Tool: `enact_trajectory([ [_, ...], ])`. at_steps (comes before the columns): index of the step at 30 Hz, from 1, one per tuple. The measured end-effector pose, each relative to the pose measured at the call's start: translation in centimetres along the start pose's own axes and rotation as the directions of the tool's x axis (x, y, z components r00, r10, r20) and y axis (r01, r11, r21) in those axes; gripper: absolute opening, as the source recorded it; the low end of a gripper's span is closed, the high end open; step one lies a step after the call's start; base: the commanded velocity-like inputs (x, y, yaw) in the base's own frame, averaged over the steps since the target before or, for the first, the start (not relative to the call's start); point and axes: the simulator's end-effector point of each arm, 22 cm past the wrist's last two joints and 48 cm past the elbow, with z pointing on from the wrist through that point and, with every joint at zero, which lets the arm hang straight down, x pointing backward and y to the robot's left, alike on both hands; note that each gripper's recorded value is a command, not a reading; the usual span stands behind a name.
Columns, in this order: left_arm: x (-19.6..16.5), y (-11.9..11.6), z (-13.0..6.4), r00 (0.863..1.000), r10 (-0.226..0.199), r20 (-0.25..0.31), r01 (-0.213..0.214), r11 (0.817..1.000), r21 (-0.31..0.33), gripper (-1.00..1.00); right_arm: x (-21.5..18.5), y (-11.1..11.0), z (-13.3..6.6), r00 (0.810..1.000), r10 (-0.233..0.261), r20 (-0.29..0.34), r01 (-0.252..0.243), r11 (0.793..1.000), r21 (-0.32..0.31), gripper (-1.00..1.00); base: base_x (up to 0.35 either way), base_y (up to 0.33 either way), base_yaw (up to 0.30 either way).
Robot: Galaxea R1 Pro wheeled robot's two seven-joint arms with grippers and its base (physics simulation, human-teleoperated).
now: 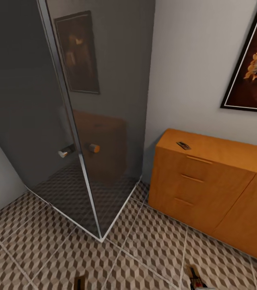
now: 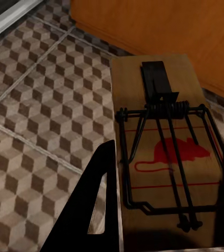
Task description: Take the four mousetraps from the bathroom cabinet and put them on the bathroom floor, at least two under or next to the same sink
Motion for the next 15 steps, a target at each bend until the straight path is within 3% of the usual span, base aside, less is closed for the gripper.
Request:
enact_trajectory([
  [15,0.00,0.00,0.00,1.000,0.000,0.000,0.000,1.000,0.000,-1.00,-0.01,0.00,0.00,1.000,0.000,0.000,0.000,1.000,0.000,-1.00,0.000,0.000,0.266],
])
